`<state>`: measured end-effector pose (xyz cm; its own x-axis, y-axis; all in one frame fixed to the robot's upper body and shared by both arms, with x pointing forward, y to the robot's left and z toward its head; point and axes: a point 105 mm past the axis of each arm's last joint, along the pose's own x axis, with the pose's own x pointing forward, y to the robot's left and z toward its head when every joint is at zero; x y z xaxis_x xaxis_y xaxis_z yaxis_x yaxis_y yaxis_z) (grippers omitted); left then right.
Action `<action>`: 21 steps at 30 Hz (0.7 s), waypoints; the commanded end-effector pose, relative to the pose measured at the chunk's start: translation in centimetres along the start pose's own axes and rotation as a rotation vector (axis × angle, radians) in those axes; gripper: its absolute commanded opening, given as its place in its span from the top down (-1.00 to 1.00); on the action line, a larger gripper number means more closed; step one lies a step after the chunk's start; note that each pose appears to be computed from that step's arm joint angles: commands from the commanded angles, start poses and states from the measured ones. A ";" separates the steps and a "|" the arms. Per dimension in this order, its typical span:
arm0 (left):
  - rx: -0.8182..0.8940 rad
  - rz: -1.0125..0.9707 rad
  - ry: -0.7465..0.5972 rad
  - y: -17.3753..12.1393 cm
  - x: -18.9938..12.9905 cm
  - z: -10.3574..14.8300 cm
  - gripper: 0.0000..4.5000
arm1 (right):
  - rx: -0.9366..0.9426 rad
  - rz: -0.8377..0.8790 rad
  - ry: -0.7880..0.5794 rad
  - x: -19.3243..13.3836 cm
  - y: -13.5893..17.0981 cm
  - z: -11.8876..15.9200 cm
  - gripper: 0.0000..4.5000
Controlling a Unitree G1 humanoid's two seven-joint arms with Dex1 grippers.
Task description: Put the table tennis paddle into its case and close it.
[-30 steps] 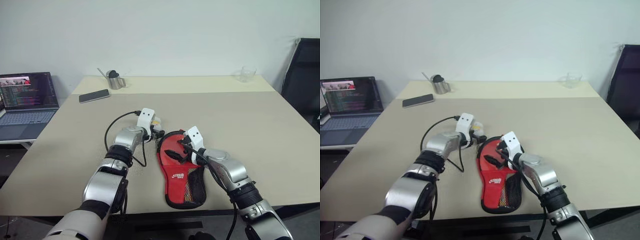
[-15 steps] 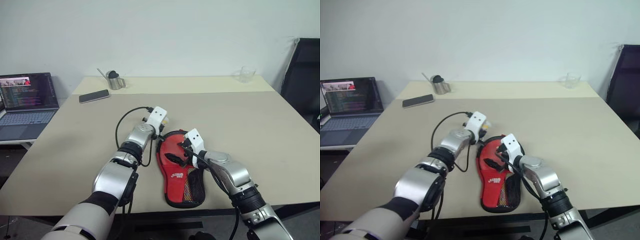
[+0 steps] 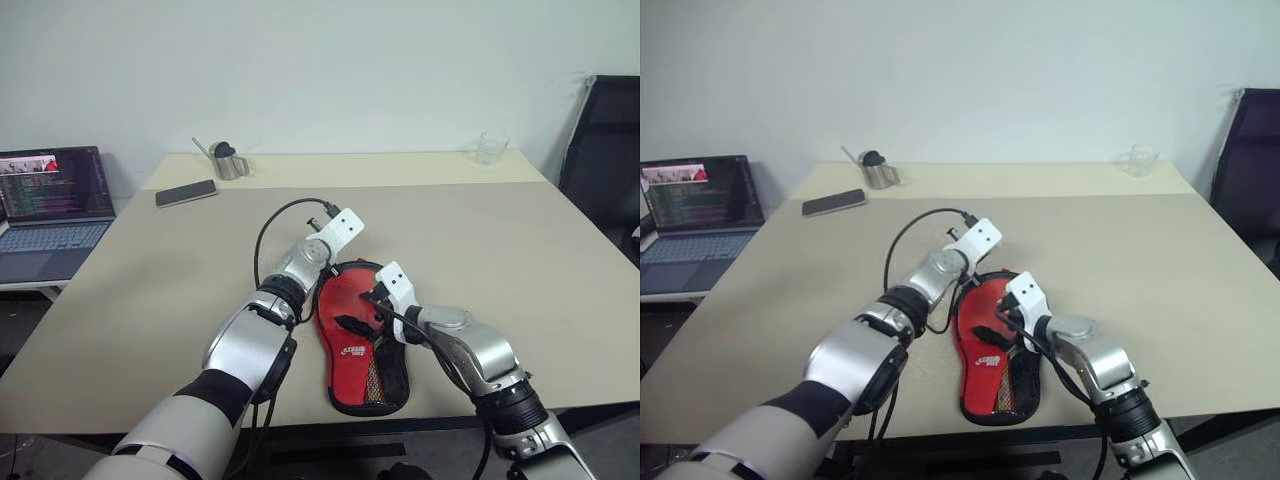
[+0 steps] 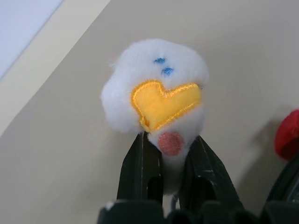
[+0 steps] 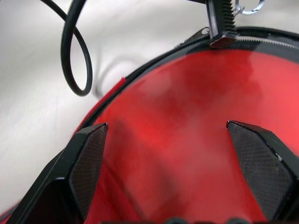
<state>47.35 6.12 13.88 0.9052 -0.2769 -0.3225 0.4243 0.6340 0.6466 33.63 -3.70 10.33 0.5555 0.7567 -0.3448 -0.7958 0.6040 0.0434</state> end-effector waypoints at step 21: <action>0.619 0.007 -0.301 -5.3 -0.2 8.0 0.95 | 0.040 0.091 0.061 -2.3 3.9 -1.3 -1.00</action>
<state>45.51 -0.78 13.87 0.8598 -0.4527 -0.2363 0.3367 0.1547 0.9288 29.49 -3.67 10.08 0.4778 0.7850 -0.3943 -0.8273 0.5530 0.0985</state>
